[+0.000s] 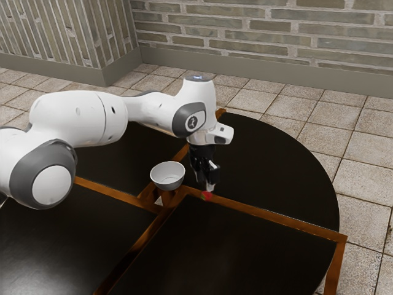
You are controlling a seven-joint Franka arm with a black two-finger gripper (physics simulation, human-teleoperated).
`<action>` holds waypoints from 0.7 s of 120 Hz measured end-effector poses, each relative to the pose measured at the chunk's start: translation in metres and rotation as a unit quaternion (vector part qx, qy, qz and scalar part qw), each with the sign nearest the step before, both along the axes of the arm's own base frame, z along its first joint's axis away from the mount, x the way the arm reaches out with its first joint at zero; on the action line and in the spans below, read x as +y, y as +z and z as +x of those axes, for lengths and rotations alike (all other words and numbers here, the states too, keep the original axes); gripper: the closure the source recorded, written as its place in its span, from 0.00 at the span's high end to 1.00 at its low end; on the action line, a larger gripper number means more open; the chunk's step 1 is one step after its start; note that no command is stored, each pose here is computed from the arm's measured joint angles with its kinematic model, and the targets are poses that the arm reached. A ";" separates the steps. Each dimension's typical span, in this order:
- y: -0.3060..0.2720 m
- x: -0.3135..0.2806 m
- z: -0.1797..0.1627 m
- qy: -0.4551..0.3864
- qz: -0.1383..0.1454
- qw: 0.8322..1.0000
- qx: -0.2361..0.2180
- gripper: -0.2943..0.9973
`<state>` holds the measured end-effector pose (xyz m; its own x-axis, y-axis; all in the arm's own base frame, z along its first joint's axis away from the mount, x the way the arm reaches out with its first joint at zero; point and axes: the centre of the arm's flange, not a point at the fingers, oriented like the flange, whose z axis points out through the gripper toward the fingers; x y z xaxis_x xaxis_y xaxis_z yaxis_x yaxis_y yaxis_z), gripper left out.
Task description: Take strawberry from the bowl
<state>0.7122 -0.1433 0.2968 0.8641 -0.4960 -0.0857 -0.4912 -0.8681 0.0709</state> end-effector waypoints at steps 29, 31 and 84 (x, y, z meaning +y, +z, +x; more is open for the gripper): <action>0.059 0.007 -0.015 0.010 0.000 1.000 -0.013 0.70; 0.073 0.008 -0.020 0.011 0.000 1.000 -0.016 0.70; 0.324 0.070 -0.149 0.070 0.045 0.994 -0.064 0.76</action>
<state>0.5632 -0.0730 0.6209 0.9311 -0.3647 -0.0090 -0.3645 -0.9288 -0.0662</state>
